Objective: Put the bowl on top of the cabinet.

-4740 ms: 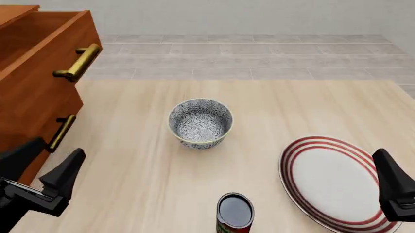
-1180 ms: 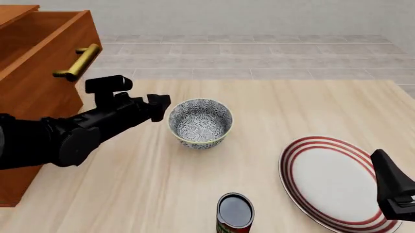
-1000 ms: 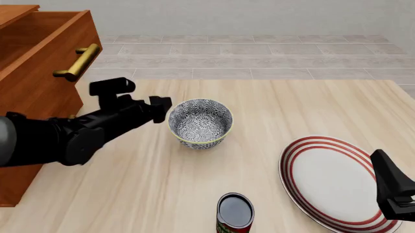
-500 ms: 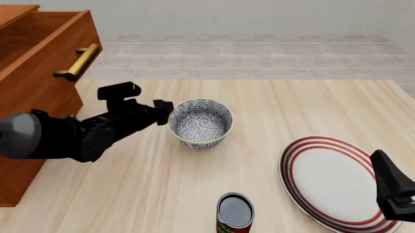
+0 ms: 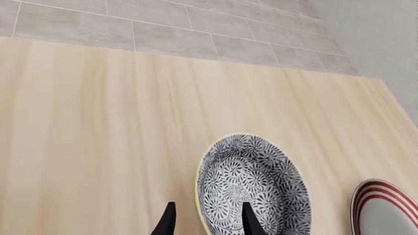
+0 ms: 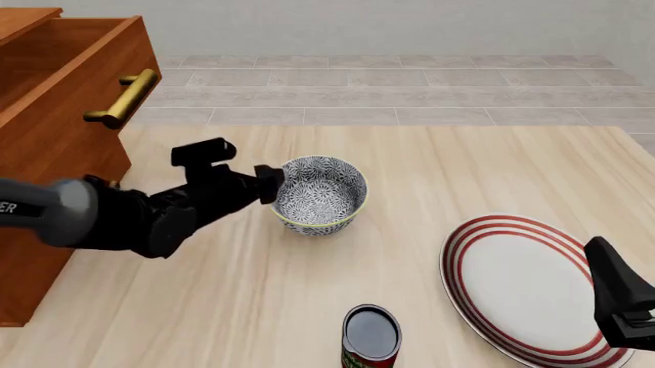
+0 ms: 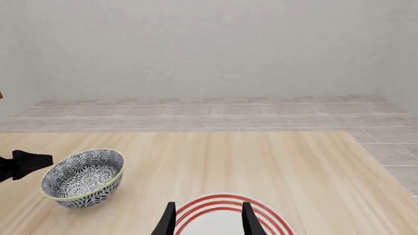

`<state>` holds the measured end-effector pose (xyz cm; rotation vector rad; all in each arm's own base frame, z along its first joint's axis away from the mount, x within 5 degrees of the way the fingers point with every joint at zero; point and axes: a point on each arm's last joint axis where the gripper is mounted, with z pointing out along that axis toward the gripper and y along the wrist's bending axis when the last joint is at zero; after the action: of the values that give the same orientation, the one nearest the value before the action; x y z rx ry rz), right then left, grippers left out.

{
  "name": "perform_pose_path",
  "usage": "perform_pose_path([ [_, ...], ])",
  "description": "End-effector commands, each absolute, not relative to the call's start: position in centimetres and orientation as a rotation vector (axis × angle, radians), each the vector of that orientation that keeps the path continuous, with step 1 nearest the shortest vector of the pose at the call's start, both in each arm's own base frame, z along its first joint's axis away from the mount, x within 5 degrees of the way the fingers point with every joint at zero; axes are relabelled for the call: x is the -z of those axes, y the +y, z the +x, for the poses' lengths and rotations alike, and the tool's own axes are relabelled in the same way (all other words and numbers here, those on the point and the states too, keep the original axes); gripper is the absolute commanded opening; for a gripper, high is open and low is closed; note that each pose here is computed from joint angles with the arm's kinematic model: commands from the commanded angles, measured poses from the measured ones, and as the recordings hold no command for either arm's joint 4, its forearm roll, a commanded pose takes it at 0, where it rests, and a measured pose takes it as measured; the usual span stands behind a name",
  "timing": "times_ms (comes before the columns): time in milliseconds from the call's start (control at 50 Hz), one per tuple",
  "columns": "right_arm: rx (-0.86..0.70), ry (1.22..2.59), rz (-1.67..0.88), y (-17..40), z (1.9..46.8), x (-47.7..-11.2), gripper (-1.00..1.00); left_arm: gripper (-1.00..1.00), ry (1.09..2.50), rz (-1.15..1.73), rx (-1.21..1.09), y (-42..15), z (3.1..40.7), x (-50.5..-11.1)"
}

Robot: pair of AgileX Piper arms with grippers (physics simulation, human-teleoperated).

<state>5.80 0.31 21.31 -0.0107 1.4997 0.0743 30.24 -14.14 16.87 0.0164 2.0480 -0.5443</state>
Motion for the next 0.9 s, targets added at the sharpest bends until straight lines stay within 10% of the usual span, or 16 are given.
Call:
perform_pose_path([
  [20, -0.077, 1.501, -0.011, 0.3, 5.8, -21.3, 1.0, 1.0, 2.068, -0.001, 0.559, -14.6, 30.5, -15.7],
  [900, -0.08, 1.505, -0.005, 0.3, 6.1, -21.3, 1.0, 1.0, 2.16, -0.138, 0.663, -16.3, 30.3, -12.8],
])
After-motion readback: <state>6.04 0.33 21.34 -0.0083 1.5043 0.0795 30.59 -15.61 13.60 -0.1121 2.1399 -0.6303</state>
